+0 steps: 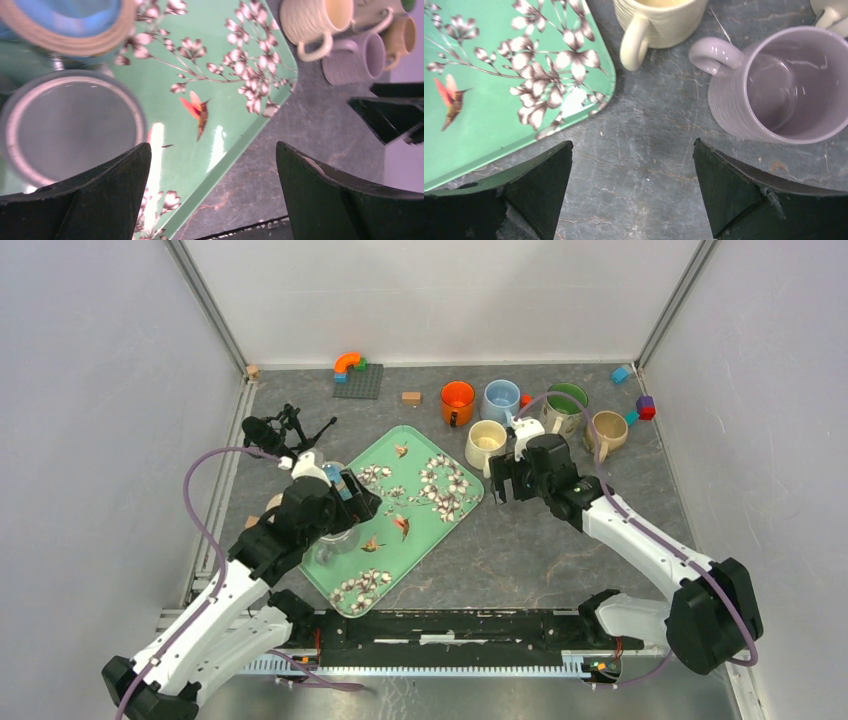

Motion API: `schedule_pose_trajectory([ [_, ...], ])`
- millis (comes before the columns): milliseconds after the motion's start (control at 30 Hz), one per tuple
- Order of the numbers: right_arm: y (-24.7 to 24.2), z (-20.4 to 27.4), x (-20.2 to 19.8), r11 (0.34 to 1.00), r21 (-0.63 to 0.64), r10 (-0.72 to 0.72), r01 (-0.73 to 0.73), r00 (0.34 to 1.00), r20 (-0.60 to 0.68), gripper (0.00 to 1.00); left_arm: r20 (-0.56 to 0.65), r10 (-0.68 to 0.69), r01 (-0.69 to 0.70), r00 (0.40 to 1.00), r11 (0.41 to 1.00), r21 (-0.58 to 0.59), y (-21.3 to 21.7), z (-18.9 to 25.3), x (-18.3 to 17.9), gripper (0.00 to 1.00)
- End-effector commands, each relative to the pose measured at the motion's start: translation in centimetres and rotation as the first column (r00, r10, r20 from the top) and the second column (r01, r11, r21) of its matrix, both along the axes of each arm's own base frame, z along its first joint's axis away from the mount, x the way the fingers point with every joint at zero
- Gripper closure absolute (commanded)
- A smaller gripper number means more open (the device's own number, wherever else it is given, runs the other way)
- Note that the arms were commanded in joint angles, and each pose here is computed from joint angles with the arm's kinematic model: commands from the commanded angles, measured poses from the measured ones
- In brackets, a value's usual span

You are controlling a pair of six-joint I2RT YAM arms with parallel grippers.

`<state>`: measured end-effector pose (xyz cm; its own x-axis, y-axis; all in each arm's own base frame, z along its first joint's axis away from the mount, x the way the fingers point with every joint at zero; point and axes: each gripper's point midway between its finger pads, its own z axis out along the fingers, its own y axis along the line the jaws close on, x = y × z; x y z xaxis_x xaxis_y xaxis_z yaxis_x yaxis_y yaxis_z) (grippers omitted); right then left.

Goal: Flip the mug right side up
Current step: Turn over the cup on the tray.

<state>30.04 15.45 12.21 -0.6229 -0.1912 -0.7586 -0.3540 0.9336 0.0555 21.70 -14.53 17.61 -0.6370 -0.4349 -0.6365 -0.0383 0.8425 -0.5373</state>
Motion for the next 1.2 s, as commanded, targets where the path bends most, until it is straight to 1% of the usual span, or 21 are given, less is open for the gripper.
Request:
schedule_pose_trajectory([
  [0, 1.7, 2.4, 0.6, 0.995, 0.093, 0.039, -0.046, 0.996, 0.076, 0.04, 0.003, 0.198, -0.197, 0.980, 0.977, 0.087, 4.0, -1.1, 0.2, 0.00],
  [167, 1.7, 2.4, 0.7, 0.995, 0.094, 0.039, -0.047, 0.996, 0.083, 0.03, -0.005, 0.303, -0.300, 0.953, 0.944, 0.135, 6.4, -1.8, -0.5, 0.00],
  [333, 2.2, 2.2, 0.5, 0.992, 0.110, 0.060, -0.069, 0.995, 0.080, 0.02, -0.045, 0.370, -0.358, 0.928, 0.918, 0.172, 7.8, -2.6, -1.6, 0.00],
  [533, 2.5, 1.8, 0.5, 0.990, 0.119, 0.070, -0.078, 0.995, 0.073, 0.02, -0.098, 0.443, -0.423, 0.891, 0.889, 0.176, 8.8, -4.0, -2.8, 0.00],
  [667, 2.5, 1.8, 0.5, 0.989, 0.120, 0.072, -0.081, 0.994, 0.078, 0.02, -0.128, 0.457, -0.430, 0.880, 0.882, 0.192, 8.9, -5.4, -3.1, 0.00],
  [767, 2.5, 1.9, 0.5, 0.989, 0.120, 0.074, -0.083, 0.994, 0.082, 0.02, -0.123, 0.439, -0.414, 0.890, 0.891, 0.186, 8.6, -5.9, -2.8, 0.00],
  [1000, 2.5, 2.5, 0.6, 0.990, 0.115, 0.076, -0.086, 0.993, 0.091, 0.02, -0.105, 0.449, -0.425, 0.887, 0.885, 0.192, 8.8, -6.5, -2.5, 0.00],
  [1167, 2.5, 2.6, 0.5, 0.989, 0.121, 0.074, -0.085, 0.993, 0.090, 0.02, -0.086, 0.397, -0.378, 0.914, 0.909, 0.173, 7.7, -6.6, -1.7, 0.00],
])
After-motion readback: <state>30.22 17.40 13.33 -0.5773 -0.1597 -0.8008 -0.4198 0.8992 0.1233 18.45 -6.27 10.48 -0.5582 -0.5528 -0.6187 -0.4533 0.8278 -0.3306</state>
